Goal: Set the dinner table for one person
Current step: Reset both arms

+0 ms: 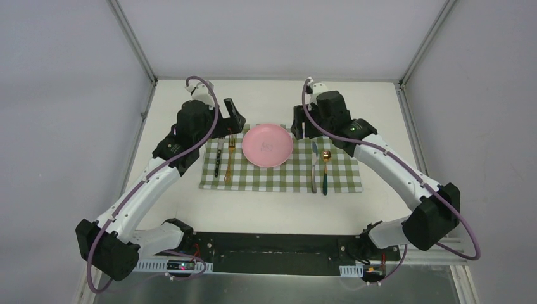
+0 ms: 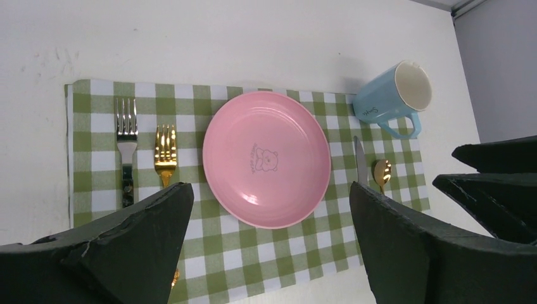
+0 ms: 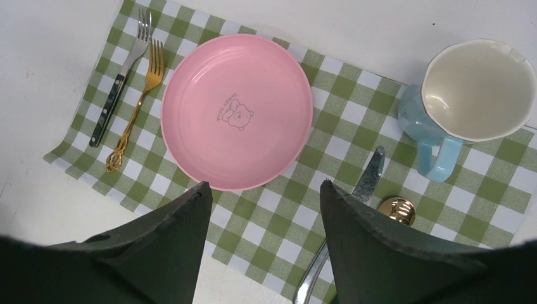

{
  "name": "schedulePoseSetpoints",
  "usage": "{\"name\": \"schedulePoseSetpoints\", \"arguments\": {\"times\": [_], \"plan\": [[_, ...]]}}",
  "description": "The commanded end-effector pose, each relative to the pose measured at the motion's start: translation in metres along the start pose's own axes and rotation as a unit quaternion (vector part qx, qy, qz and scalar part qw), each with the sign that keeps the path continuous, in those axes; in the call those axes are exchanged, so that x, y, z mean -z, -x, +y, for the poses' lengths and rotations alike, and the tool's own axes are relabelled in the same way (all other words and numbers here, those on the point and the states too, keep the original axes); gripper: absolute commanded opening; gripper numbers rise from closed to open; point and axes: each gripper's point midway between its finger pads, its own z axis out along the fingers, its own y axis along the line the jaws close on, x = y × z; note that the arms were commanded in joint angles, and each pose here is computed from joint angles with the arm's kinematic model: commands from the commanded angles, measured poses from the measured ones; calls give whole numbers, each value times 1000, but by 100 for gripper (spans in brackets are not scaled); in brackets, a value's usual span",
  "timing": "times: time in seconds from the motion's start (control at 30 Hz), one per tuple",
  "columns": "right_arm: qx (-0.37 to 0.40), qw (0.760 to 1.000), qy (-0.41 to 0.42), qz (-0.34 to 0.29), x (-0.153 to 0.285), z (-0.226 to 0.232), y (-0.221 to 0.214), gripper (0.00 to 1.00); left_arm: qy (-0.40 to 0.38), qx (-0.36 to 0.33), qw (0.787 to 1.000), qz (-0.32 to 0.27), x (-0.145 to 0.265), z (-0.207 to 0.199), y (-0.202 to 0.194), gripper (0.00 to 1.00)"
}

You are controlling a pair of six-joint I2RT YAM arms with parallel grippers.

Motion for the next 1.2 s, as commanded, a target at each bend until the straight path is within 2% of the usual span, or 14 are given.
{"name": "schedulePoseSetpoints", "arguments": {"times": [0.0,0.27,0.3,0.33,0.37,1.17], "plan": [[9,1000,4,-11,-3,4,10,67,4,-10,1000,5,11,2,-1,98],[-5,1000,8,-16,1,8,15,71,4,-15,1000,6,14,3,-2,98],[-8,1000,21,-17,2,12,16,91,4,-16,1000,6,14,3,-2,98],[-11,999,28,-15,1,15,17,99,6,-17,1000,7,14,4,-2,98],[-14,999,30,-11,1,17,17,100,6,-18,1000,8,14,4,-3,98],[-8,999,43,-16,1,23,20,100,9,-24,1000,10,21,7,-4,98]]}}
